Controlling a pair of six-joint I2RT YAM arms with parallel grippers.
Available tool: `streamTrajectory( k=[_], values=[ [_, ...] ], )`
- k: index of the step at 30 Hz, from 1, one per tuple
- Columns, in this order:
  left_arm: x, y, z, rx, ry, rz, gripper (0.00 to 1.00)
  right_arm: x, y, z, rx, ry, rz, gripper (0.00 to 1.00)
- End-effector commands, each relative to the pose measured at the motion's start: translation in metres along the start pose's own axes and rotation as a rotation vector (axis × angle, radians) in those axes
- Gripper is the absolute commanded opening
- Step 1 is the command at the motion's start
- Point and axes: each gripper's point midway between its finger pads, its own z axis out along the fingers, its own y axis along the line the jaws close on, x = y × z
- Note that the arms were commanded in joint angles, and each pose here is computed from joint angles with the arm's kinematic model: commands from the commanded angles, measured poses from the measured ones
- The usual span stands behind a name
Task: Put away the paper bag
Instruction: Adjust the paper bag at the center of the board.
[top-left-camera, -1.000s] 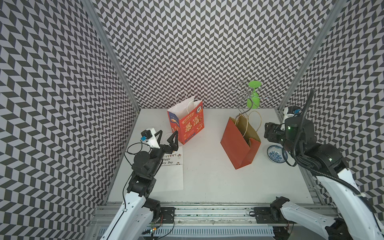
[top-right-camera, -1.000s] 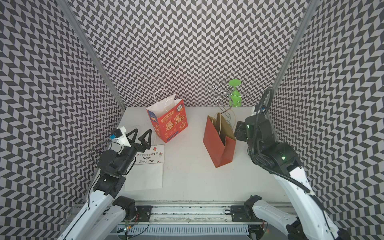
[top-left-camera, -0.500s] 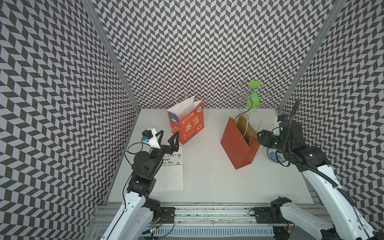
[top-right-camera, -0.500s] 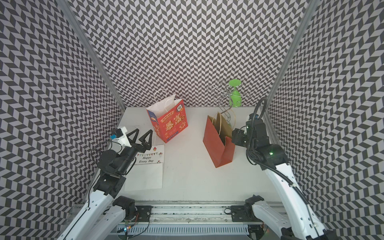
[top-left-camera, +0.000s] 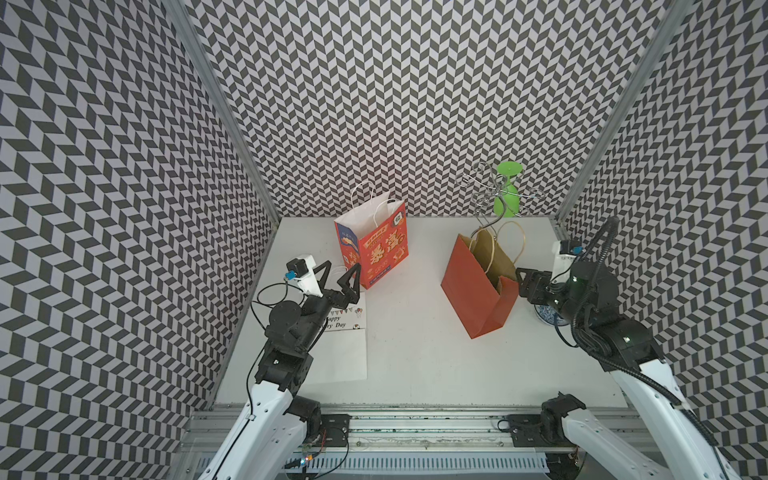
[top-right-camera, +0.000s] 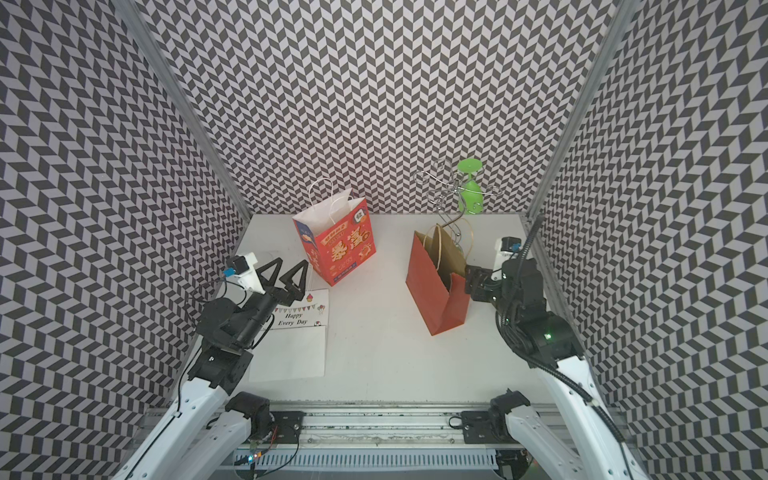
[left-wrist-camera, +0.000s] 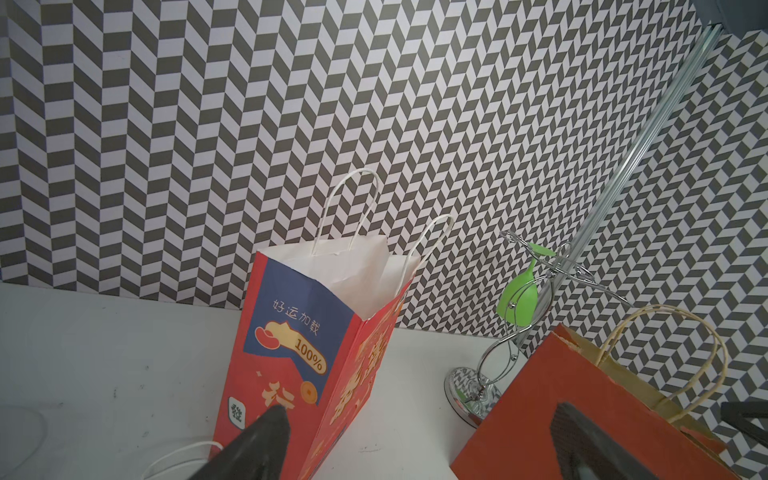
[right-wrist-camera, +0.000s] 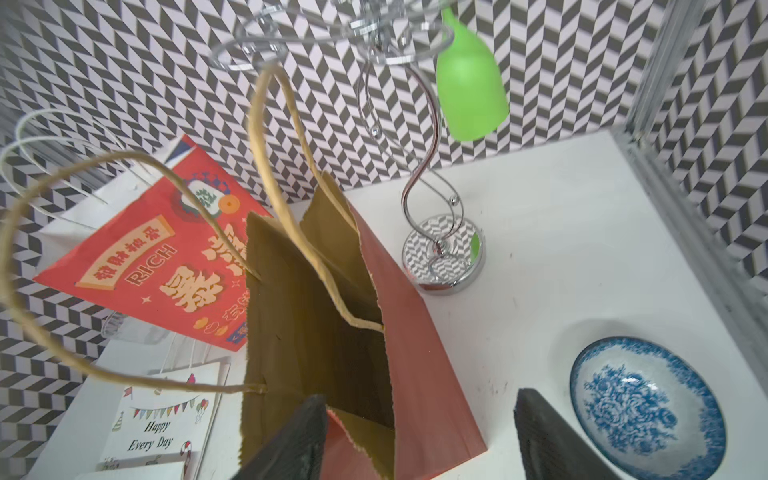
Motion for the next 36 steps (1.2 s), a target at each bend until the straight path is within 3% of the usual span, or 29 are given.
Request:
streamTrajectory(
  k=[1,13,20,28,36],
  values=[
    [-0.005,-0.007,0.001,0.037,-0.016,0.000,1.00,-0.028,0.001,-0.021,0.000,-0.117,-0.103,0.73],
    [-0.005,-0.009,0.006,0.057,-0.020,-0.005,1.00,-0.013,0.004,-0.041,-0.043,-0.165,-0.436,0.72],
    [-0.006,-0.012,0.009,0.076,-0.019,0.010,1.00,0.015,0.014,-0.017,-0.123,-0.079,-0.621,0.71],
    [-0.007,-0.017,0.012,0.105,-0.018,0.017,1.00,0.040,0.015,0.014,-0.151,0.030,-0.682,0.70],
    [-0.013,-0.023,0.012,0.126,-0.027,0.015,1.00,0.049,0.016,0.023,-0.166,-0.015,-0.688,0.64]
  ],
)
